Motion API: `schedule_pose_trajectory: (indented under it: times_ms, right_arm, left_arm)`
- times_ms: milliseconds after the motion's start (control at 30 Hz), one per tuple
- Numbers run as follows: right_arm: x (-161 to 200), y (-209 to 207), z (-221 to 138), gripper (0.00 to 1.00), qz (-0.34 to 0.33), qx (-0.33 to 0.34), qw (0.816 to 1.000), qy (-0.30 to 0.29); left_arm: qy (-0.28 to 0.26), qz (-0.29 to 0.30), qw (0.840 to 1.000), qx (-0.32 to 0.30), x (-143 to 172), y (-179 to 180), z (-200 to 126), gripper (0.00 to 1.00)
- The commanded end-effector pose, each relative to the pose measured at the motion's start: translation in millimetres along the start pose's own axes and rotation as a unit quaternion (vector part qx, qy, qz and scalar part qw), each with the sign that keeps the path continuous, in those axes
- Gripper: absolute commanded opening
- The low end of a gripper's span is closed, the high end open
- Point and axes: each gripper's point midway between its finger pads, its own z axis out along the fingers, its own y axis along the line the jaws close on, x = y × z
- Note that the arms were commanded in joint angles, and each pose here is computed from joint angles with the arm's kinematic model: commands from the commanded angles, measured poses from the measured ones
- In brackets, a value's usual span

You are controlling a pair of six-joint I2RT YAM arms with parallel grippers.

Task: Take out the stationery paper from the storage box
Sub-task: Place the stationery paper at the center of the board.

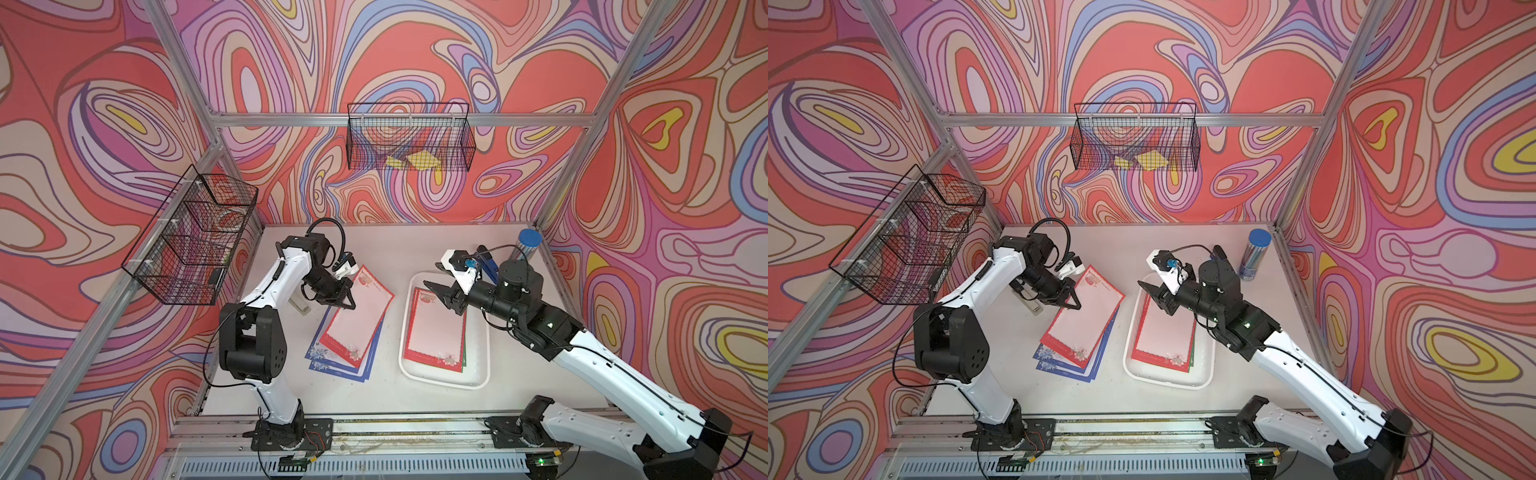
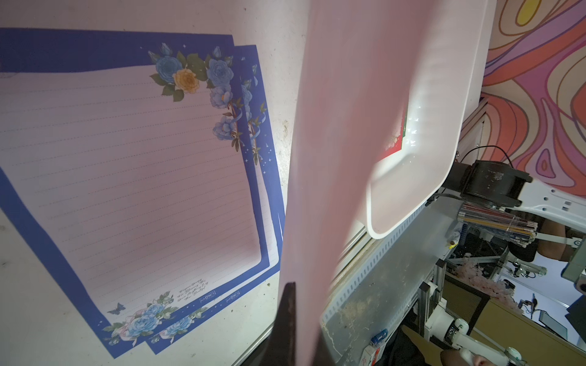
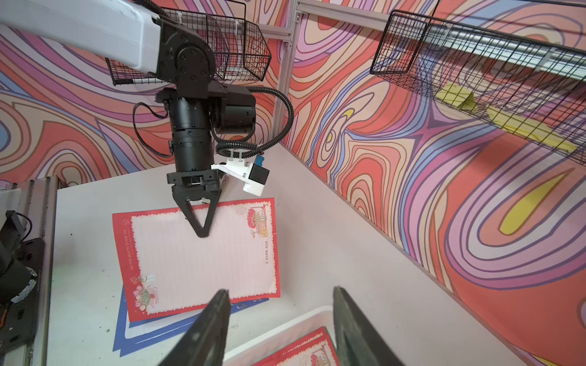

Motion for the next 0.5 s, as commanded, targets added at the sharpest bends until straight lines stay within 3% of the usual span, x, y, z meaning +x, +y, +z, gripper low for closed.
schedule_pose_trajectory:
  times_ms: [0, 467]
  right_arm:
    - [-1.6, 5.1, 2.8, 0.55, 0.003, -0.013, 1.0, -0.003]
    - [-3.5, 4.2, 0.8, 0.54, 0.009, -0.012, 1.0, 0.001]
  left_arm:
    - [0.022, -0.005, 1.0, 0.016, 5.7, -1.0, -0.2, 0.0]
    - [0.05, -0.022, 0.998, 0.009, 8.6, 20.6, 6.6, 0.0]
